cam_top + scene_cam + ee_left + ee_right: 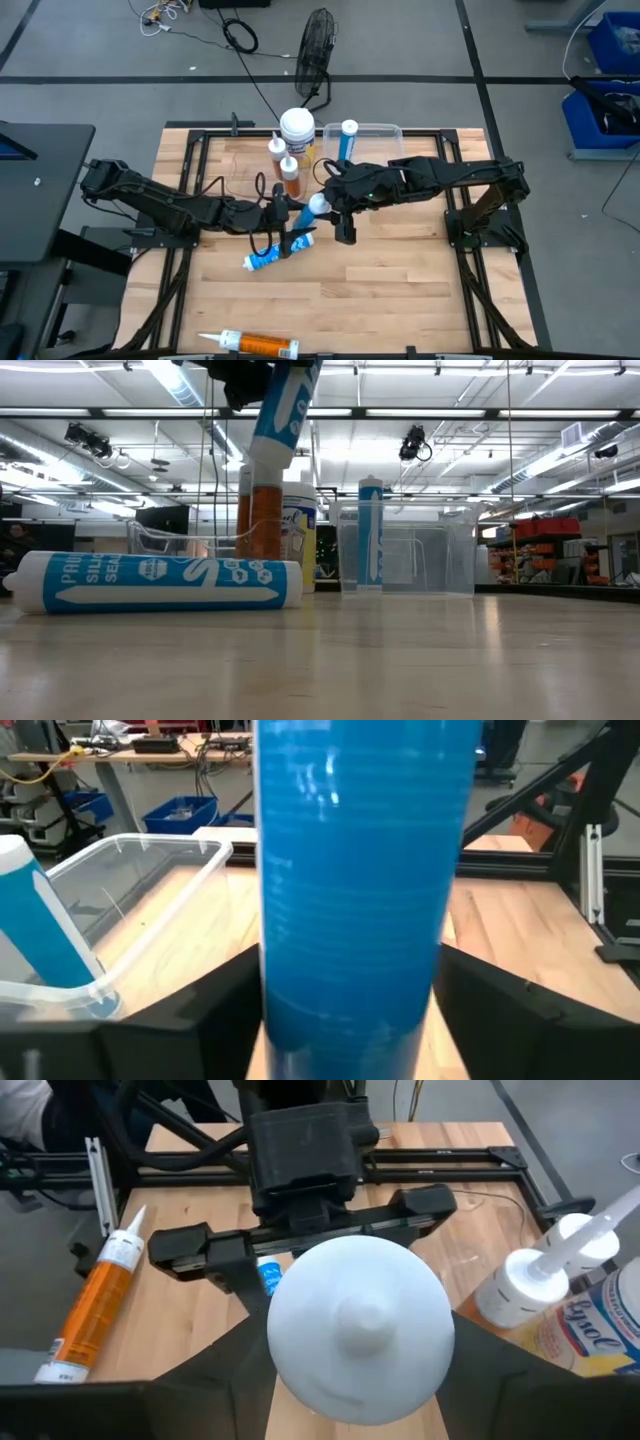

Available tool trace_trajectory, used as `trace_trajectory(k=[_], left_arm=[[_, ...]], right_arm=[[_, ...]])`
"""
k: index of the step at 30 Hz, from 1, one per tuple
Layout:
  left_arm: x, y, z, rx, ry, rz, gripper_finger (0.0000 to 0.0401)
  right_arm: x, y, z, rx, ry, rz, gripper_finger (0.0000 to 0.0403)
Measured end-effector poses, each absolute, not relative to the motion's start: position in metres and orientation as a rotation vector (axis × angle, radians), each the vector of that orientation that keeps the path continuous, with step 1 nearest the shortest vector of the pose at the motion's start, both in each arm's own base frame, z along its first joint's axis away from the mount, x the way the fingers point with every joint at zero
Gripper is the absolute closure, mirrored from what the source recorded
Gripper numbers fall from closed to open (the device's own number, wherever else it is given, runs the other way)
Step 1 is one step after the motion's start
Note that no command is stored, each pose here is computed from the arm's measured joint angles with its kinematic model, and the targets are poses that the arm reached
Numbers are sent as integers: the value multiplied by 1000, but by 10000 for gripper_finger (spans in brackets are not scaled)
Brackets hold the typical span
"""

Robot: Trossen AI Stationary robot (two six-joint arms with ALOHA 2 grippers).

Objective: Pick & place silicon tubes, Sealant and Lysol wipes
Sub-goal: Put the bottom blue sealant into the right transparent bin

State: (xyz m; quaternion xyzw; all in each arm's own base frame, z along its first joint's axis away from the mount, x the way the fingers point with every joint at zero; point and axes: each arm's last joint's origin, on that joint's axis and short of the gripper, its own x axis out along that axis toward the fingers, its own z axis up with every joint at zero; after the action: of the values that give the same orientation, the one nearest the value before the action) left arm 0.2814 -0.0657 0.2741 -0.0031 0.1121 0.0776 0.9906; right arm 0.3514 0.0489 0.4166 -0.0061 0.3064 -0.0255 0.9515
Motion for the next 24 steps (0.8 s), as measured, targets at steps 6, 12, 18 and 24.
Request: trace_trajectory(k=[6, 12, 18, 24], left_arm=[[280, -65, 274, 15, 231, 161, 63], [279, -65, 277, -35, 212, 181, 44], [278, -63, 275, -19, 228, 245, 43], [277, -61, 274, 1, 230, 322, 43]], right_arm=[[350, 47, 415, -2, 644, -90, 194], [344, 43, 416, -12, 662, -146, 194], [335, 39, 422, -15, 657, -214, 194], [320, 31, 425, -3, 693, -345, 194]])
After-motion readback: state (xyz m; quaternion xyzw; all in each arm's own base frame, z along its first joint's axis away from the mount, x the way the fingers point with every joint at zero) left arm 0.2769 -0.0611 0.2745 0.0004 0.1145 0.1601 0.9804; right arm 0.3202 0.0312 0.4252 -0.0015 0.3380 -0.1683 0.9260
